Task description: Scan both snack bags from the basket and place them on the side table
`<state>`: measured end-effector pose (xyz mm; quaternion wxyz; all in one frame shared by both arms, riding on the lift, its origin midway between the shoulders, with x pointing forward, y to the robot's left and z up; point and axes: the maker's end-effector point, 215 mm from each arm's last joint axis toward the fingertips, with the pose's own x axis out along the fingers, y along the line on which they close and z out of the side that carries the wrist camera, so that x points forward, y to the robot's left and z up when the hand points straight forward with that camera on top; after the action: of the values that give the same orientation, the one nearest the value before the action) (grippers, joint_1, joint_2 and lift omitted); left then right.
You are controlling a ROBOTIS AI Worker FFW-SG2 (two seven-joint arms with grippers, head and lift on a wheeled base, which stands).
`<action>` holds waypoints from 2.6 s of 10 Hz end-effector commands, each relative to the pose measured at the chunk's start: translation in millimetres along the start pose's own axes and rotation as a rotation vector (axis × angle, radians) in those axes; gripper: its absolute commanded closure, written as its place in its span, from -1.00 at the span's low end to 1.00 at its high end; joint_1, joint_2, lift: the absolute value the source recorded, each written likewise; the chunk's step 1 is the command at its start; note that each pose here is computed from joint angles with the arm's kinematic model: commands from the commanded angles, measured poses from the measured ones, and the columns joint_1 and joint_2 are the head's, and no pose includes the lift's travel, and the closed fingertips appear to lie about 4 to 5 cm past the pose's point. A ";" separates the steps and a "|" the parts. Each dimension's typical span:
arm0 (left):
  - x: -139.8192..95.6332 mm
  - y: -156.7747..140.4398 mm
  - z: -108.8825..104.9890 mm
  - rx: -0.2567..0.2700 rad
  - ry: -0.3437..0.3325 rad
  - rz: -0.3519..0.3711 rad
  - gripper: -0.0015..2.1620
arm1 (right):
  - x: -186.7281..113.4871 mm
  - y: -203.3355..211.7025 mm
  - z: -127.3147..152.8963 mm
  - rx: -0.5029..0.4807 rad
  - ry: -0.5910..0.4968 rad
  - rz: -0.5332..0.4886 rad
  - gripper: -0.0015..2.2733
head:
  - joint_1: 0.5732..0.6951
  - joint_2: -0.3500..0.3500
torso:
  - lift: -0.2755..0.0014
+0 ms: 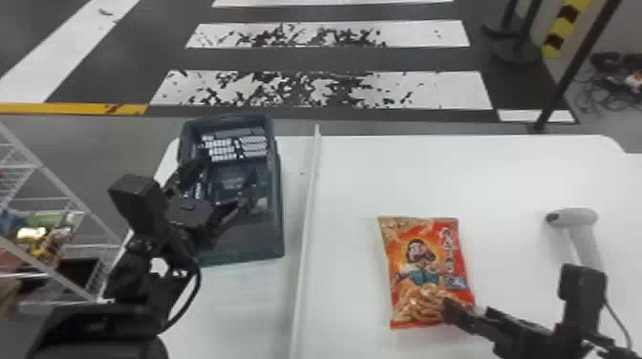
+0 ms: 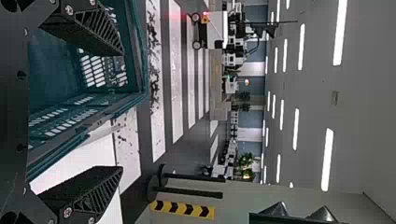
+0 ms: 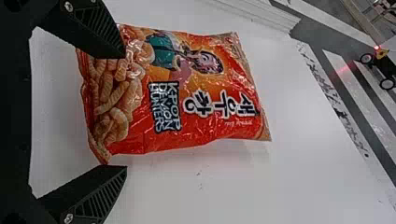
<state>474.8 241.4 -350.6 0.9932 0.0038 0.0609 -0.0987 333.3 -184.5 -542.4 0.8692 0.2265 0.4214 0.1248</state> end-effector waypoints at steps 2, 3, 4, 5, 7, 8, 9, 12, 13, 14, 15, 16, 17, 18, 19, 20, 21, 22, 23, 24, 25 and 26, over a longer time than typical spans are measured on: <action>-0.1 -0.6 -2.4 0.000 0.005 -0.003 -0.87 | -1.6 -2.2 8.4 -0.029 -0.009 -0.014 -0.93 | 1.00 0.22 | 0.45; 0.3 -1.3 -4.1 -0.001 0.008 -0.008 -0.87 | -4.2 -2.1 13.5 -0.061 -0.016 -0.027 -0.93 | 1.00 0.21 | 0.45; 0.8 -1.5 -7.6 -0.005 0.014 -0.008 -0.87 | -4.0 -1.8 17.4 -0.085 -0.016 -0.036 -0.93 | 1.00 0.20 | 0.45; 0.8 -2.1 -8.4 -0.005 0.014 -0.011 -0.87 | -2.6 1.0 22.8 -0.103 -0.013 -0.026 -0.94 | 1.00 0.19 | 0.45; 0.2 -2.2 -12.3 -0.008 0.021 -0.013 -0.87 | 3.0 -0.2 23.9 -0.151 0.027 -0.030 -0.95 | 1.00 0.19 | 0.45; 0.2 -2.3 -12.3 -0.007 0.021 -0.015 -0.87 | 7.7 -4.1 15.2 -0.155 0.091 -0.026 -0.95 | 1.00 0.20 | 0.45; -0.3 -2.8 -13.0 -0.009 0.022 -0.017 -0.87 | 12.6 -7.7 4.7 -0.138 0.155 -0.007 -0.95 | 1.00 0.20 | 0.45; -1.3 -2.6 -13.7 -0.008 0.023 -0.017 -0.87 | 18.6 -6.5 -8.5 -0.107 0.244 0.069 0.12 | 1.00 0.24 | 0.45; -1.5 -1.6 -13.6 -0.008 0.022 -0.016 -0.87 | 18.5 -5.9 -9.2 -0.099 0.241 0.070 0.99 | 1.00 0.25 | 0.45; -2.4 -1.9 -15.1 -0.008 0.025 -0.016 -0.87 | 16.0 -5.6 -3.6 -0.108 0.218 0.072 0.99 | 1.00 0.24 | 0.45; -2.9 -2.0 -15.9 -0.008 0.026 -0.016 -0.87 | 14.6 -2.5 8.5 -0.125 0.168 0.085 0.99 | 1.00 0.24 | 0.45; -4.1 -0.5 -16.6 -0.008 0.028 -0.013 -0.87 | 13.5 0.2 19.3 -0.150 0.122 0.084 0.99 | 1.00 0.23 | 0.45; -5.9 1.6 -15.9 -0.008 0.023 -0.009 -0.87 | 10.7 3.1 29.3 -0.172 0.079 0.084 0.99 | 1.00 0.23 | 0.45; -7.0 4.9 -16.5 -0.008 0.024 -0.003 -0.87 | 5.0 8.7 42.7 -0.200 0.035 0.089 0.99 | 1.00 0.22 | 0.45; -7.8 6.3 -16.1 -0.010 0.023 -0.001 -0.87 | -2.2 8.5 54.5 -0.224 0.007 0.063 0.99 | 1.00 0.23 | 0.45; -8.6 7.7 -16.6 -0.012 0.024 0.001 -0.87 | -13.8 5.6 73.8 -0.281 -0.040 0.009 0.99 | 1.00 0.22 | 0.45; -9.2 8.5 -17.1 -0.013 0.025 0.002 -0.87 | -28.6 -1.6 95.9 -0.363 -0.086 -0.086 0.99 | 1.00 0.19 | 0.45; -9.2 8.5 -17.0 -0.014 0.023 0.002 -0.87 | -44.2 -10.1 119.0 -0.501 -0.134 -0.230 0.99 | 1.00 0.13 | 0.45; -8.8 8.8 -14.3 -0.012 0.015 0.001 -0.87 | -58.6 -11.3 137.0 -0.624 -0.165 -0.344 0.99 | 1.00 0.08 | 0.45; -8.8 8.8 -13.2 -0.012 0.010 0.001 -0.87 | -68.5 -14.0 144.3 -0.739 -0.165 -0.454 0.99 | 1.00 0.00 | 0.45; -8.8 8.8 -13.1 -0.014 0.010 0.001 -0.87 | -75.7 -17.9 149.9 -0.866 -0.157 -0.573 0.99 | 1.00 -0.04 | 0.45; -8.8 8.8 -13.1 -0.014 0.010 0.001 -0.87 | -79.6 -20.5 150.3 -0.988 -0.141 -0.676 0.99 | 1.00 -0.08 | 0.45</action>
<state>466.4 252.1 -362.7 0.9930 -0.0022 0.0666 -0.0978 405.6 -280.9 -417.7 0.9030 -0.3010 0.3064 0.0080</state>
